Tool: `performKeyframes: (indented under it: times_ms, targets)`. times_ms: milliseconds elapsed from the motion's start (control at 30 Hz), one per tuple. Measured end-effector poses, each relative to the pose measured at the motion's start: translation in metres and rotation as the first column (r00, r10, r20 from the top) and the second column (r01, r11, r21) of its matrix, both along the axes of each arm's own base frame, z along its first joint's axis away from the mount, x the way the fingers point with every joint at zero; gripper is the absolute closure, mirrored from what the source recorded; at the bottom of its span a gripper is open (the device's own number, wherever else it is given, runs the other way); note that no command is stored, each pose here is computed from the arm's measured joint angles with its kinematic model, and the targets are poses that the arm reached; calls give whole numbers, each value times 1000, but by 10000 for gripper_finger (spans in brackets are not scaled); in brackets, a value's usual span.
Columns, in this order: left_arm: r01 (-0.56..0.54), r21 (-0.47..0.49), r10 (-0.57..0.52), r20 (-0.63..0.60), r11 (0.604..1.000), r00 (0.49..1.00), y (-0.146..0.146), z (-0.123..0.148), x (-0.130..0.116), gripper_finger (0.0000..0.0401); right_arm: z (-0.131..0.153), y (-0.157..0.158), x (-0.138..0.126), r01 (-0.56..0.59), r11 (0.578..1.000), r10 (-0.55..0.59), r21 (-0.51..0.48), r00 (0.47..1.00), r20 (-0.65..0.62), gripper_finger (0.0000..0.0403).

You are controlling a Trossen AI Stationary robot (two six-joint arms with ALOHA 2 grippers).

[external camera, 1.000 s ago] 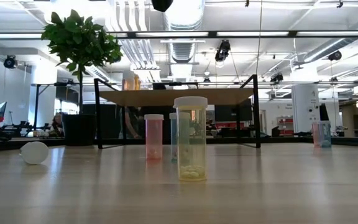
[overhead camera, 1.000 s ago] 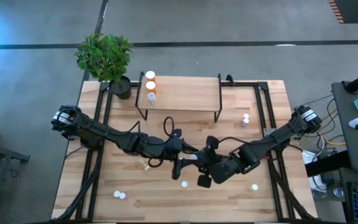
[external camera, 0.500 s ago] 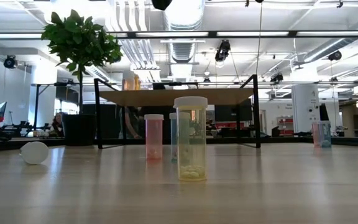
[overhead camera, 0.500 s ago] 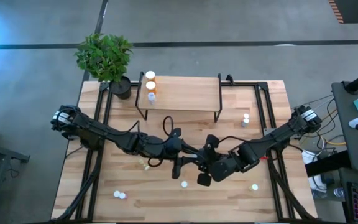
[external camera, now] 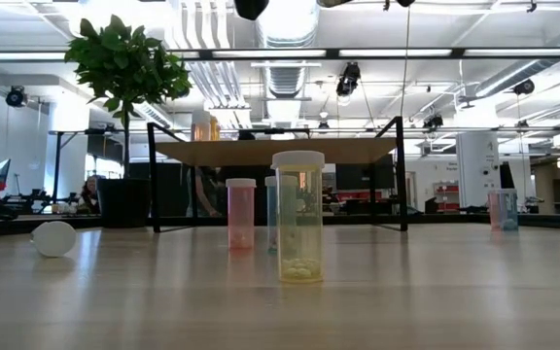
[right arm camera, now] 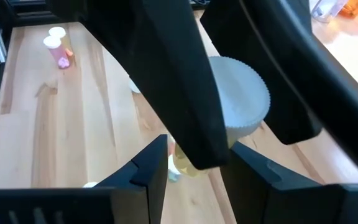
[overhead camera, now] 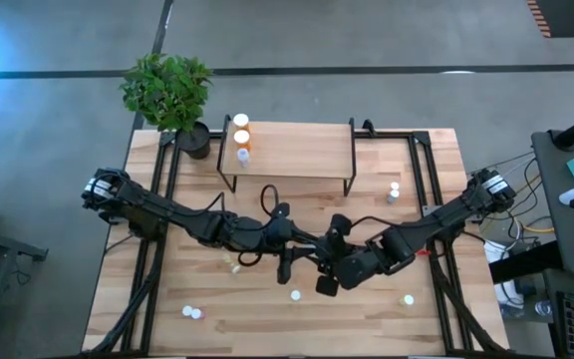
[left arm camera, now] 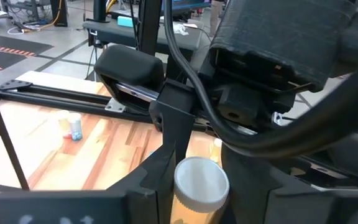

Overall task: Pick and place medicine bottles onto shelf by color
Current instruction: Put the yellow pill bottle on the shelf

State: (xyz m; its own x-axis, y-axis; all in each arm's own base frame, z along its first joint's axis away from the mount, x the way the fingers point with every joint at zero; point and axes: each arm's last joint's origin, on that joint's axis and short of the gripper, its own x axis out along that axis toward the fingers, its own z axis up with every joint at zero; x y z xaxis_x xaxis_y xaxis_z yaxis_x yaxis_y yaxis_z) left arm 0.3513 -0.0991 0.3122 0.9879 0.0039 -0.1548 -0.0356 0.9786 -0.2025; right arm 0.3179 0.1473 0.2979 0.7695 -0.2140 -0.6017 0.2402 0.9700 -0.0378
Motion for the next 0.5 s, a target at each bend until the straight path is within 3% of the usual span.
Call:
performKeyframes:
  times_ms: [233,500]
  targets:
    - [-4,3,4,-7,1000,1000,0,0,0,304,0,-1,0,4,1000,-4,-1,1000,-2,271]
    - [-35,5,35,-4,999,999,5,1,0,305,5,-7,-2,14,1000,-14,-2,1000,0,228]
